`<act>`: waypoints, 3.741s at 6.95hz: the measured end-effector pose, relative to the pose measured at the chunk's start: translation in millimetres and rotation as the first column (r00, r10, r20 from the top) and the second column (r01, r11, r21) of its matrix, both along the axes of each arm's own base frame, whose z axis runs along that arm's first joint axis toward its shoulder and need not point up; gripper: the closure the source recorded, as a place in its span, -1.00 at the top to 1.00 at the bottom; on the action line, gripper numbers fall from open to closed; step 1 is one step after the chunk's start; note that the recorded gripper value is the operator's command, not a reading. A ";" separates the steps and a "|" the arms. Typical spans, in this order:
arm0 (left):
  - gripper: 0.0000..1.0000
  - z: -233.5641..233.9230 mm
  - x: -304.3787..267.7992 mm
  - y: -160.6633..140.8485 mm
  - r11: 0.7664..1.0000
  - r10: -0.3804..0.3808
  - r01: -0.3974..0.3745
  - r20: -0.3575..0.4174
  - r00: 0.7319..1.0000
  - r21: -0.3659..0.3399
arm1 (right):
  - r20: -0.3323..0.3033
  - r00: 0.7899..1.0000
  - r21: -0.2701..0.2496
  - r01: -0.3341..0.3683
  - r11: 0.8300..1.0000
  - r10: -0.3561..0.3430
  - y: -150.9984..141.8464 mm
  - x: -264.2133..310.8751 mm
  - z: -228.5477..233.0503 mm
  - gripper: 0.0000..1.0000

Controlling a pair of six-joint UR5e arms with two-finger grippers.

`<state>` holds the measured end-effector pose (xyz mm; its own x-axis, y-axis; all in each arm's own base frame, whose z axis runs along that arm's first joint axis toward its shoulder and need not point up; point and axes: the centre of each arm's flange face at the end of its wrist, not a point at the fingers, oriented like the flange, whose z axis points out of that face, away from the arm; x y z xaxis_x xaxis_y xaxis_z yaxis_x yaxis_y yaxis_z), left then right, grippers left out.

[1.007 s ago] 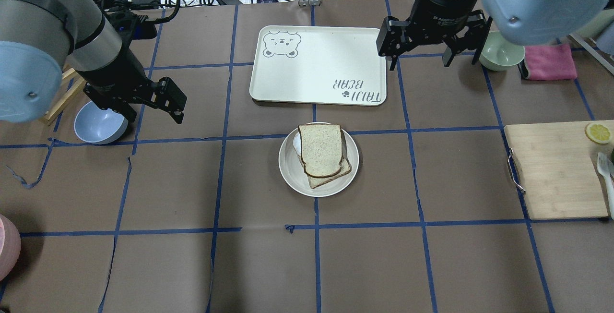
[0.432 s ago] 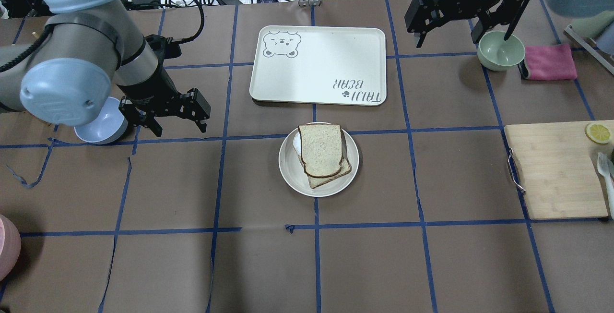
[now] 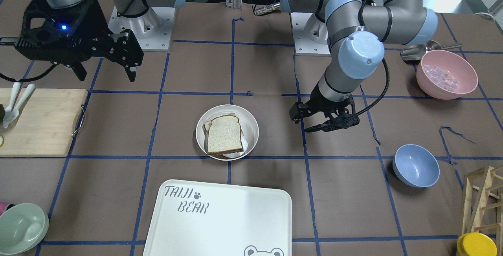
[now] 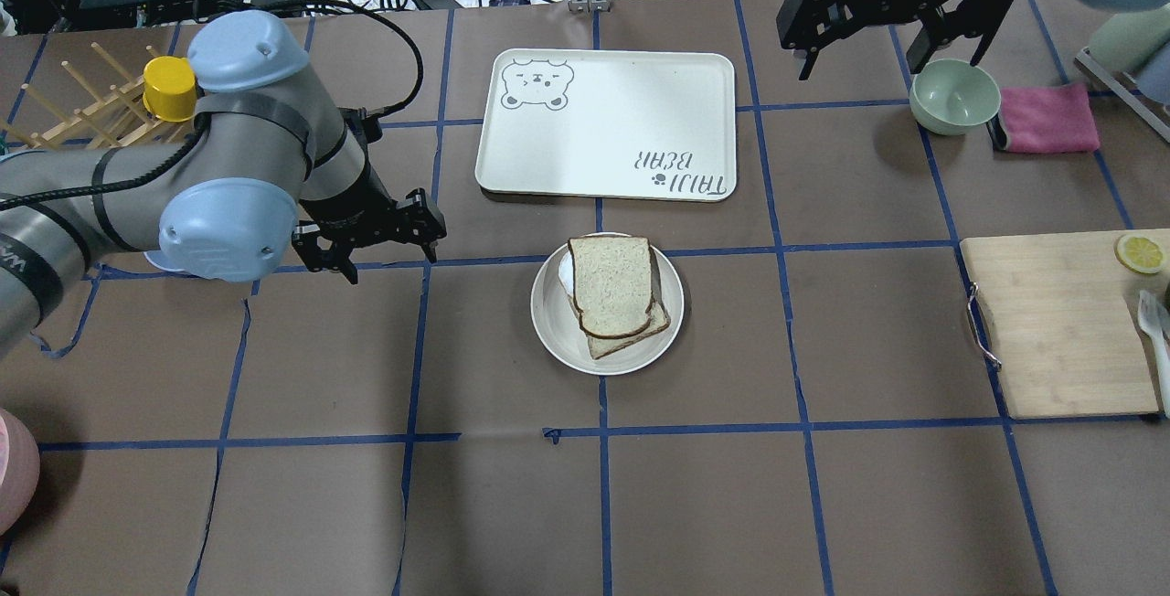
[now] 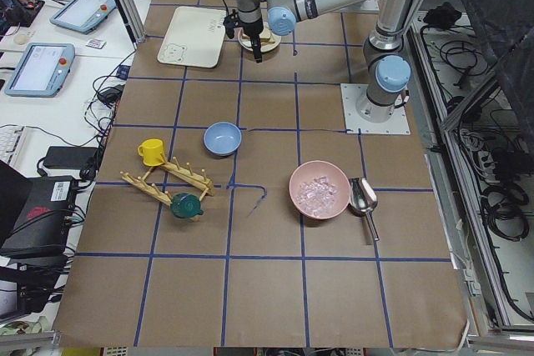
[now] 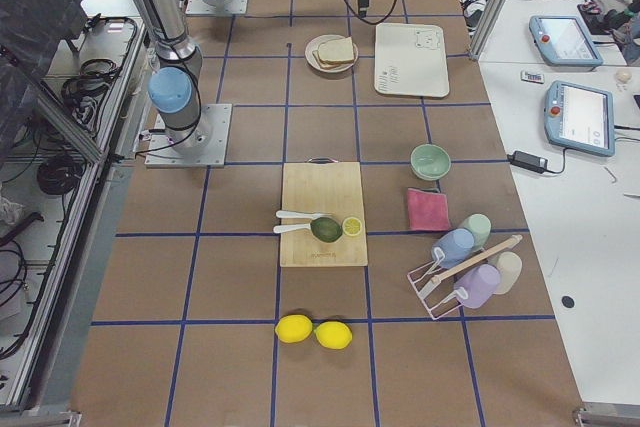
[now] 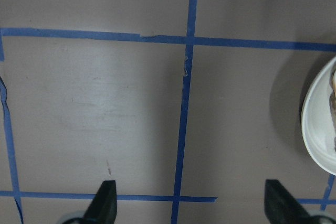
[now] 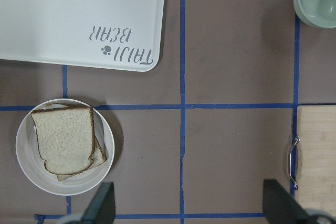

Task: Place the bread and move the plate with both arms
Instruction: 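Reach the left gripper toward the plate rim nearest it, then close the left gripper on the plate rim, then slide the plate with the left gripper onto the bear-print tray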

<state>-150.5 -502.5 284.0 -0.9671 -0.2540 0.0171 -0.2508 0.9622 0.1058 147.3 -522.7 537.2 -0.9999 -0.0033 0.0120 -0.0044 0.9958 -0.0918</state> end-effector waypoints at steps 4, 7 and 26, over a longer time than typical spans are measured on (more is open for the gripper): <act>0.70 -53.8 -73.5 5.8 0.999 0.039 -0.038 -0.015 0.999 0.011 | -0.003 1.000 0.007 0.006 1.000 -0.006 -0.5 -2.1 -2.2 1.00; 0.30 -84.8 -96.0 6.7 0.995 0.078 -0.071 -0.114 0.990 0.067 | -0.002 1.000 0.021 0.015 1.000 -0.015 -0.9 -7.2 -6.1 1.00; -1.00 -22.7 -46.7 -172.2 0.973 -0.231 0.219 -0.262 0.937 -0.075 | 0.000 1.000 0.022 0.014 1.000 -0.014 0.9 -5.4 -5.3 1.00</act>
<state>-197.2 -674.7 261.2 -0.9571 -0.0236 0.2888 0.0042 0.9954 0.0953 141.9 -521.8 531.9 -0.9999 0.0102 0.0117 0.0093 0.9975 -0.0699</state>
